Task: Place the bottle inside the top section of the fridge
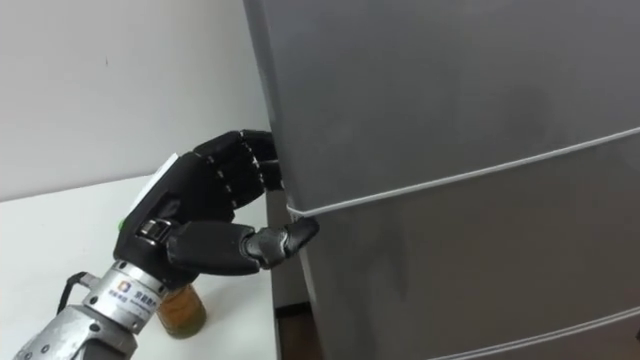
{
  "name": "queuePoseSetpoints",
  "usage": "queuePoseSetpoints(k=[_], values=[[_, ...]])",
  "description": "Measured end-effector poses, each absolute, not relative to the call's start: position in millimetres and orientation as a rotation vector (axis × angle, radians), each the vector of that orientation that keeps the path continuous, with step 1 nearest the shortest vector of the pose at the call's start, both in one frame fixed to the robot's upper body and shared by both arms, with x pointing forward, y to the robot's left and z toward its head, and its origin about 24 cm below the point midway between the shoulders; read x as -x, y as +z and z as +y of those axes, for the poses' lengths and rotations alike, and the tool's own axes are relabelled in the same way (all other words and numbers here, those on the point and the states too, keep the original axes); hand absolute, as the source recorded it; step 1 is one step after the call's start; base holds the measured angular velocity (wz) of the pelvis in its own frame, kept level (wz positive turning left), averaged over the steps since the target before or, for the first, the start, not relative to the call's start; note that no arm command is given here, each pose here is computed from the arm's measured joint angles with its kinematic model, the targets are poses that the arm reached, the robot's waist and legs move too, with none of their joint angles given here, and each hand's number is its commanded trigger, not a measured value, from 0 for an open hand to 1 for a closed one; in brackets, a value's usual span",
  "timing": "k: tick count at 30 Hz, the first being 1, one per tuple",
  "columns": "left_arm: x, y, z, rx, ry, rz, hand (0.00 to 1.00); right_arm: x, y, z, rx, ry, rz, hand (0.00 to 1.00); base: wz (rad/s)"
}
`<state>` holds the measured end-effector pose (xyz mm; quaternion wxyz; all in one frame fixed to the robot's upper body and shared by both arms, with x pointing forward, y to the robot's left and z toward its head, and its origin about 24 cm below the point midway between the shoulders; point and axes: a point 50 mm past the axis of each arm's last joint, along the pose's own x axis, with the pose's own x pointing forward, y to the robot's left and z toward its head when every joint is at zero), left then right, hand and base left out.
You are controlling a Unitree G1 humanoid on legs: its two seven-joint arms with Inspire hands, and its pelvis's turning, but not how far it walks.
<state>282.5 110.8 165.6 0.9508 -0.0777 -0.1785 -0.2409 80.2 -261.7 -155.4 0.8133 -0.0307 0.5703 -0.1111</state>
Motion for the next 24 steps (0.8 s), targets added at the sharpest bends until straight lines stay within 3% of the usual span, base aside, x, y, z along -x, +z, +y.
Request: queuePoseSetpoints(k=[2, 6, 8, 9, 11, 13, 24], values=[[-282, 164, 107, 0.159, -0.499, -0.361, 0.69, -80, -154, -265, 0.066, -0.251, 1.214, 0.00, -0.32], [-284, 169, 113, 0.105, -0.479, -0.392, 0.51, -81, -155, -262, 0.121, -0.219, 1.213, 0.00, 0.01], [-281, 169, 104, 0.100, -0.520, -0.388, 0.33, -69, -156, -266, 0.149, -0.220, 1.263, 0.00, 0.48], [-278, 169, 96, 0.100, -0.554, -0.389, 0.31, -66, -157, -265, 0.165, -0.207, 1.277, 0.00, 0.33], [-274, 169, 87, 0.102, -0.594, -0.388, 0.09, -62, -159, -261, 0.153, -0.202, 1.285, 0.00, -0.04], [-272, 169, 83, 0.100, -0.621, -0.391, 0.00, -67, -158, -260, 0.154, -0.196, 1.264, 0.00, -0.20], [-259, 178, 76, -0.023, -0.686, -0.452, 0.00, -64, -157, -262, 0.115, -0.222, 1.265, 0.00, -0.01]])
